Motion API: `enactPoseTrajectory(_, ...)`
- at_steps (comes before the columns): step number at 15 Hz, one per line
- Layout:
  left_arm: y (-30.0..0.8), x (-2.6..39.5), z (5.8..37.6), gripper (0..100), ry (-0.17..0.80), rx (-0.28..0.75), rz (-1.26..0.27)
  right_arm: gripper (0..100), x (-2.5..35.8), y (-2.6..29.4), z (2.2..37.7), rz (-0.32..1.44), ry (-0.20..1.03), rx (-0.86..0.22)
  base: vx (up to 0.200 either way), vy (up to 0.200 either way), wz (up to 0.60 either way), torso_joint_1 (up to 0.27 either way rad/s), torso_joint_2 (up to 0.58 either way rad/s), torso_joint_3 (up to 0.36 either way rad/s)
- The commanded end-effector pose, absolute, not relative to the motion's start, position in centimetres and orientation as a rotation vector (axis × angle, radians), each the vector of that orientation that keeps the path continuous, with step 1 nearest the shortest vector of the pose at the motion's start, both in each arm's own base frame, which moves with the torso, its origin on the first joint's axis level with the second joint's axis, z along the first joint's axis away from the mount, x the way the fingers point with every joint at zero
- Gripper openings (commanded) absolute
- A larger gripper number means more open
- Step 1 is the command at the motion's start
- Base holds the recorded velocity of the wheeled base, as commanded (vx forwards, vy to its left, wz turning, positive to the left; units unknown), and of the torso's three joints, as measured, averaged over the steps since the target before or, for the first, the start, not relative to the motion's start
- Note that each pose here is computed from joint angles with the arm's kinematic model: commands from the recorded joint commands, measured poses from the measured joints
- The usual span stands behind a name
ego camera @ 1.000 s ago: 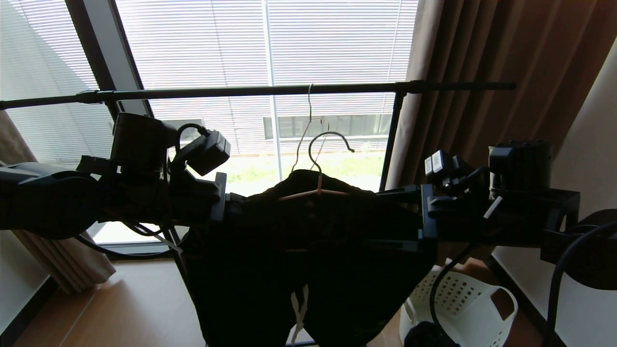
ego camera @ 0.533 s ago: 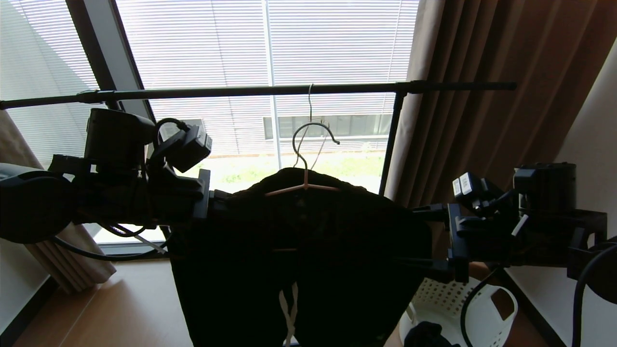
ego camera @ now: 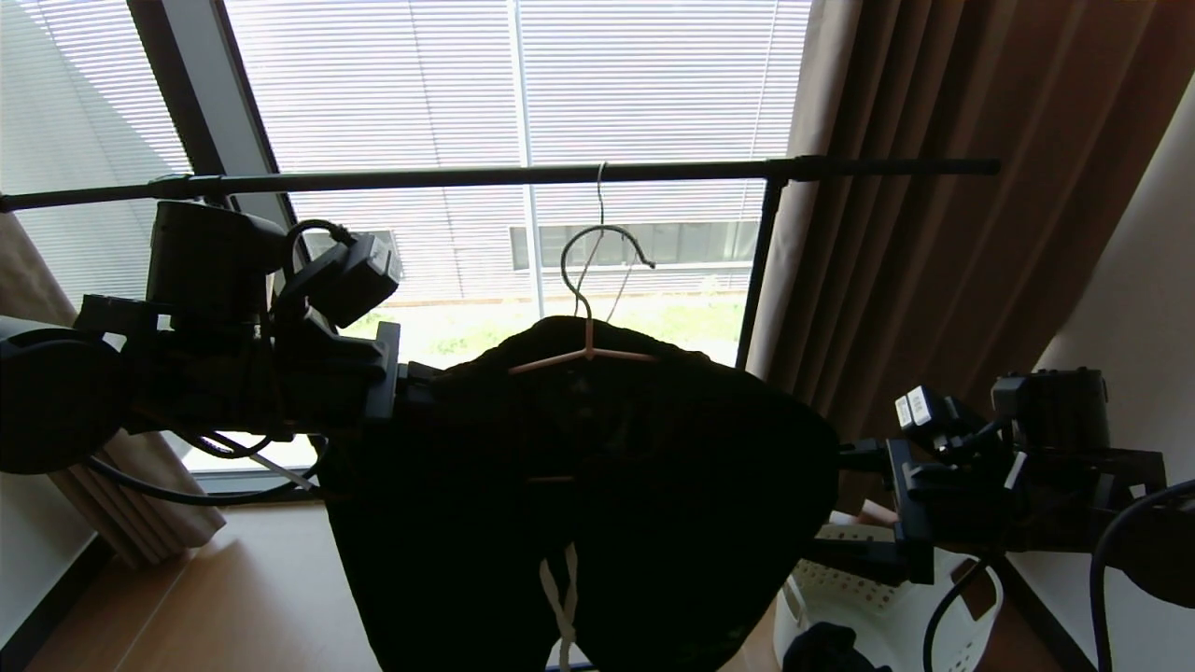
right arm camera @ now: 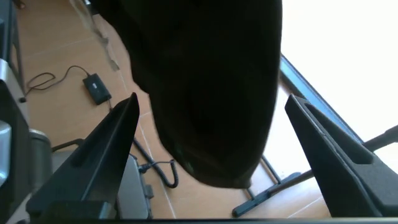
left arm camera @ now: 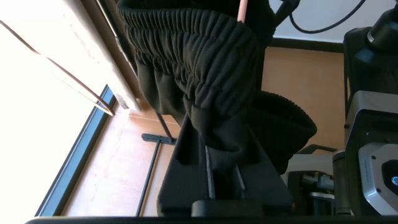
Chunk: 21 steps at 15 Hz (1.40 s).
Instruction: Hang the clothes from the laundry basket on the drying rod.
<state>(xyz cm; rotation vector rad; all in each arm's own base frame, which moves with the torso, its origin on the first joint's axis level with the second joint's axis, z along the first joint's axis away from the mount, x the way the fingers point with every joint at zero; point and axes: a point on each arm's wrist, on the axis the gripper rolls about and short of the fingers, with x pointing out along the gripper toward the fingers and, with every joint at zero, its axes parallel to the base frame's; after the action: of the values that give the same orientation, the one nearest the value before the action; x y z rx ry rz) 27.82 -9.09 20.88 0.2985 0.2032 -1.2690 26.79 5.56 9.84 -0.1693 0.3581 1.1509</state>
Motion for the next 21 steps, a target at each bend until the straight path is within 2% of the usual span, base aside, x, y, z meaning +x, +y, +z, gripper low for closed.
enactPoseTrajectory(1, -9.15, 27.81, 20.96, 0, 0.200, 0.300, -1.271, 100, 27.40, 5.50, 8.51, 1.146, 0.364, -0.160, 0.000, 0.000, 0.00, 0.000, 0.00, 0.000)
enactPoseTrajectory(12, -9.00, 27.39, 20.92, 0, 0.207, 0.291, -1.270, 100, 27.46, 5.51, 7.86, 1.145, 0.372, -0.155, 0.000, 0.000, 0.00, 0.000, 0.00, 0.000)
enactPoseTrajectory(13, -9.00, 27.39, 20.92, 0, 0.207, 0.291, -1.270, 0, 27.45, 5.51, 7.86, 1.147, 0.371, -0.154, 0.000, 0.000, 0.00, 0.000, 0.00, 0.000)
enactPoseTrajectory(21, -8.43, 26.90, 21.34, 0, 0.207, 0.274, -1.250, 0, 27.99, 4.54, 8.14, 1.112, 0.358, -0.151, 0.000, 0.000, 0.00, 0.000, 0.00, 0.000)
